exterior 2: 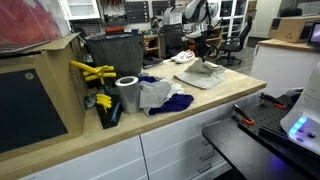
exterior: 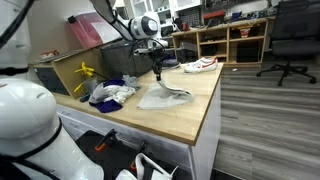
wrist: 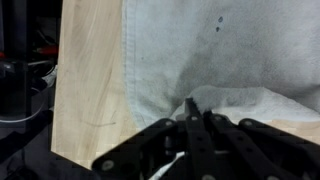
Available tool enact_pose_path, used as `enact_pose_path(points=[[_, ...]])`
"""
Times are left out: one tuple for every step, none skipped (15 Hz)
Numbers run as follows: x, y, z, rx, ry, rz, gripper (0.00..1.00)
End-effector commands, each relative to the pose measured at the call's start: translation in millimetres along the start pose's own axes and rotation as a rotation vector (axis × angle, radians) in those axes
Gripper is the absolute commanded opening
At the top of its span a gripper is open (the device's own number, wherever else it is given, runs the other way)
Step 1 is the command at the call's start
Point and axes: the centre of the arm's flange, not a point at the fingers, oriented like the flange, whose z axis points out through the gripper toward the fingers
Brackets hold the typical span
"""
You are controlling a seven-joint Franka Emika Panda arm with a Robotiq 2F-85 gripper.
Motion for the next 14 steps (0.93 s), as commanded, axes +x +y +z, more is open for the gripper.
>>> enact_pose_path(points=[[-7.8, -6.1, -0.4, 0.054, -0.013, 0.114, 0.01], [-9.1, -9.1, -1.0, 0.063, -0.018, 0.148, 0.01], [-10.9, -11.0, -1.0, 0.068, -0.026, 0.174, 0.01], [-13.8, -12.6, -0.4, 0.069, -0.035, 0.199, 0.01], [-16.2, -13.7, 0.9, 0.069, -0.042, 0.218, 0.01], [-20.5, -14.3, 2.8, 0.063, -0.049, 0.238, 0.01], [-24.3, -15.0, 4.3, 0.061, -0.054, 0.257, 0.01], [-29.3, -16.5, 6.7, 0.057, -0.061, 0.277, 0.01], [-33.6, -18.6, 8.8, 0.053, -0.066, 0.297, 0.01], [-39.3, -22.0, 11.1, 0.046, -0.073, 0.318, 0.01], [-44.3, -24.9, 13.2, 0.043, -0.077, 0.339, 0.01], [-49.8, -28.3, 15.2, 0.038, -0.083, 0.358, 0.01], [-54.4, -31.7, 17.1, 0.036, -0.084, 0.375, 0.01], [-58.1, -35.1, 19.0, 0.034, -0.087, 0.393, 0.01]])
